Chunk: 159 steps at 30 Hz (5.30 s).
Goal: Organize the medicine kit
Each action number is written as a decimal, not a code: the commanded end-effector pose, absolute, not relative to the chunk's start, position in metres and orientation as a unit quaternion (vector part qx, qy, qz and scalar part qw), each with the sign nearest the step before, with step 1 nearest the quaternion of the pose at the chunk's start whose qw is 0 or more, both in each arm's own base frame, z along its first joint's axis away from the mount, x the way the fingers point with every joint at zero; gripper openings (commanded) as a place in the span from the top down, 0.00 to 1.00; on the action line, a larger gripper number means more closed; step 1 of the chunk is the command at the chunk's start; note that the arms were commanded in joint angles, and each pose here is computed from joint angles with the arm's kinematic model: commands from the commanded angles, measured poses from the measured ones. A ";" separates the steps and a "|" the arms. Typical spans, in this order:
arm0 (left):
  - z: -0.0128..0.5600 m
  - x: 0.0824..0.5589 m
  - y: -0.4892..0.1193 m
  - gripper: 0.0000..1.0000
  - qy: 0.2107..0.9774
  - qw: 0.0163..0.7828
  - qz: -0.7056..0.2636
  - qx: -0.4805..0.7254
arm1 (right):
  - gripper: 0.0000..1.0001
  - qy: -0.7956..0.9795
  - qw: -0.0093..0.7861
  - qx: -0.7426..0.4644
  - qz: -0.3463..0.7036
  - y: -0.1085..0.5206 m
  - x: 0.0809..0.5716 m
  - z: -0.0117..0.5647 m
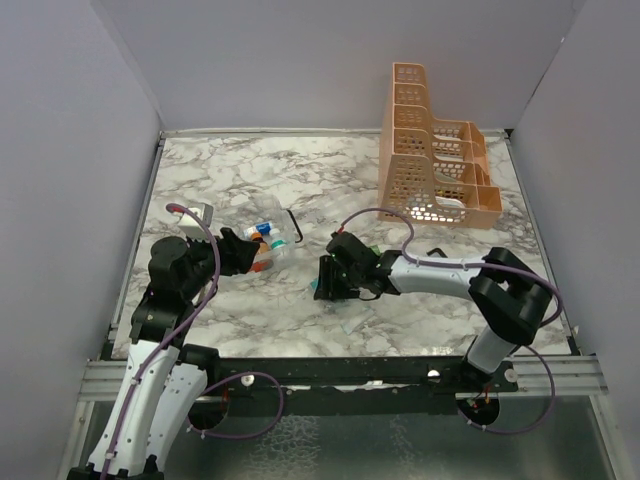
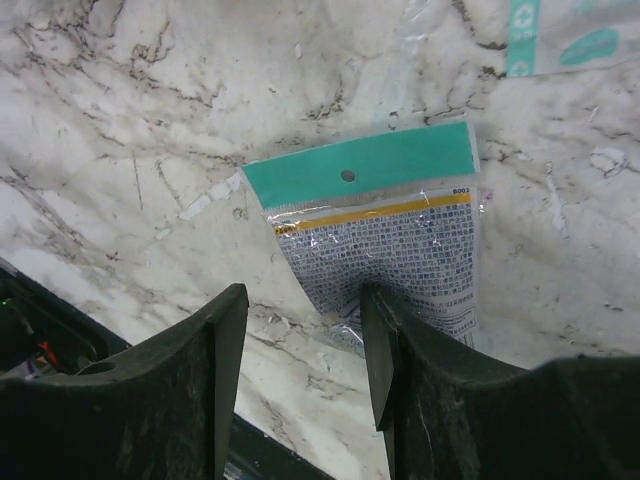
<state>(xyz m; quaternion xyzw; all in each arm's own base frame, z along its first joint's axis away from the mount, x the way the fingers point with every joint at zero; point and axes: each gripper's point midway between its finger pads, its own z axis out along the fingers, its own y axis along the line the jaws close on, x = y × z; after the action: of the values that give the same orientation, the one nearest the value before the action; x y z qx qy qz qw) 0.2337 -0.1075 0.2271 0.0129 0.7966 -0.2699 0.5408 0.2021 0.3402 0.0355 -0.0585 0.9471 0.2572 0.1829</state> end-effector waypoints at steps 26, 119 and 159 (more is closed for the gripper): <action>0.220 0.240 -0.111 0.37 0.804 0.529 -0.273 0.011 | 0.55 0.947 0.238 -0.145 0.158 0.304 0.214 0.032; 0.269 0.264 -0.123 1.00 0.849 0.498 -0.173 -0.031 | 0.57 0.841 0.422 -0.043 0.336 0.290 0.218 0.173; 0.147 0.315 -0.064 1.00 0.927 0.314 -0.178 -0.105 | 0.58 0.846 0.378 -0.044 0.373 0.295 0.198 0.153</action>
<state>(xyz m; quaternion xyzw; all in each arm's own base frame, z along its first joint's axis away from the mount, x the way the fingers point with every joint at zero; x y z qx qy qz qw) 0.2999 -0.0558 0.1374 -0.1032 0.9391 -0.1301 0.3007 0.2004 0.2895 0.1509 -0.0430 0.8527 0.3555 0.3804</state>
